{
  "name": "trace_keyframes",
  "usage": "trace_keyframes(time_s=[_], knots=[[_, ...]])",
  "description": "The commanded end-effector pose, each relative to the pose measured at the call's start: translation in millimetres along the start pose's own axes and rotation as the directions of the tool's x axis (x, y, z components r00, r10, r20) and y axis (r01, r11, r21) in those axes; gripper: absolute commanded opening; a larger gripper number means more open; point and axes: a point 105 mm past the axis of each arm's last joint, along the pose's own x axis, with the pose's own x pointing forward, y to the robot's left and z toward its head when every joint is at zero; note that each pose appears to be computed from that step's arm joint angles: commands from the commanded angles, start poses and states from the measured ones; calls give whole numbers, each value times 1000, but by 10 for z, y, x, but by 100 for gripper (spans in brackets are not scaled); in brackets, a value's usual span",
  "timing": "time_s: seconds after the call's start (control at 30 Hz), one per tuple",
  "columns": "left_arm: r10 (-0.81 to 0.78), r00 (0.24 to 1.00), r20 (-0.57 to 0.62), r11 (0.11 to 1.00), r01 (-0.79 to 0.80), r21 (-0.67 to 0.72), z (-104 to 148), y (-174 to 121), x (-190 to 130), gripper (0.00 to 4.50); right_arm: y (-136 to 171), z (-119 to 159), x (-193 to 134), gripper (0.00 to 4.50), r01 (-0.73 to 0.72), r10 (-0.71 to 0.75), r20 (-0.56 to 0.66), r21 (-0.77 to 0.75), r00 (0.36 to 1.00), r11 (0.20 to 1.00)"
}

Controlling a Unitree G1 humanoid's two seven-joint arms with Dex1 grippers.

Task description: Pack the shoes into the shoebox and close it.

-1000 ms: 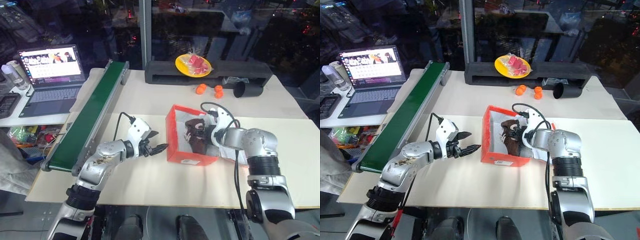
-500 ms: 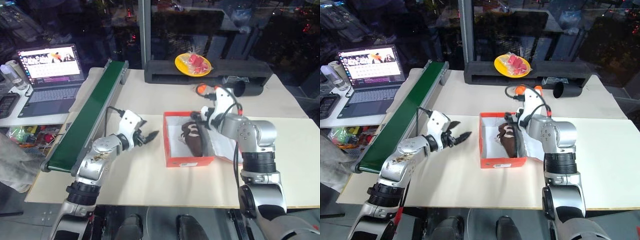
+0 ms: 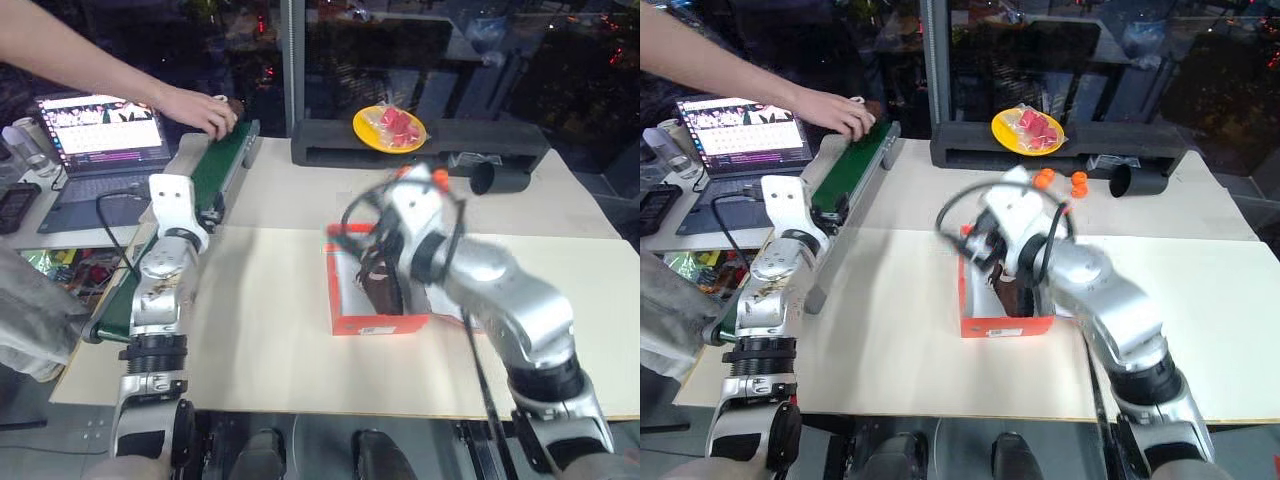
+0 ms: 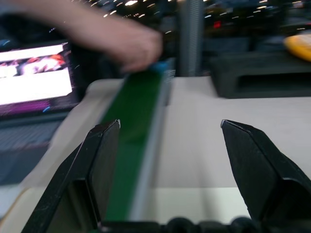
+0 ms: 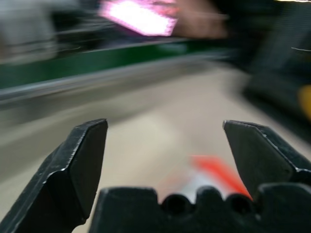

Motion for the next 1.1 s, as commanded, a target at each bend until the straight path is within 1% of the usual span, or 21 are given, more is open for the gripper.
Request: trace_keyframes(time_s=[0.03, 0.1, 0.2, 0.3, 0.37, 0.4, 0.43, 0.6, 0.73, 0.77, 0.87, 1.1], knots=[[15, 998, -65, 1000, -16, -14, -50, 142, 33, 355, 148, -122, -157, 446, -121, 122, -21, 24, 992, 992], [-3, 992, -124, 1000, 0, -27, -143, 145, 35, 355, 152, -201, -184, 446, -122, 124, -25, 54, 992, 991], [-43, 985, -168, 998, 49, 35, -235, 127, 16, 355, 158, -237, -175, 446, -99, 99, 0, 70, 995, 993], [-56, 980, -194, 997, 65, 43, -302, 153, -9, 355, 231, -299, -156, 446, -117, 117, 5, 96, 993, 988], [-53, 979, -198, 998, 60, 28, -320, 185, -20, 405, 246, -323, -131, 450, -116, 115, 16, 108, 993, 987], [-58, 979, -196, 998, 63, 18, -322, 196, -31, 419, 249, -332, -120, 450, -114, 112, 25, 118, 993, 986], [-62, 979, -196, 997, 67, 22, -322, 205, -40, 448, 250, -342, -111, 450, -113, 110, 29, 115, 993, 987], [-19, 979, -204, 997, 33, 67, -330, 331, -58, 448, 244, -297, -68, 450, -104, 96, 71, 123, 993, 987], [-5, 974, -225, 994, 30, 108, -371, 377, -63, 448, 210, -319, -34, 450, -76, 70, 54, 117, 996, 990], [2, 974, -226, 993, 26, 118, -374, 393, -65, 448, 204, -335, -24, 450, -74, 68, 45, 136, 997, 988], [16, 974, -227, 992, 14, 128, -388, 430, -71, 448, 178, -350, 12, 450, -62, 57, 38, 168, 998, 984], [28, 973, -230, 990, 5, 142, -417, 468, -71, 448, 202, -378, 37, 450, -59, 56, 26, 160, 998, 985]])
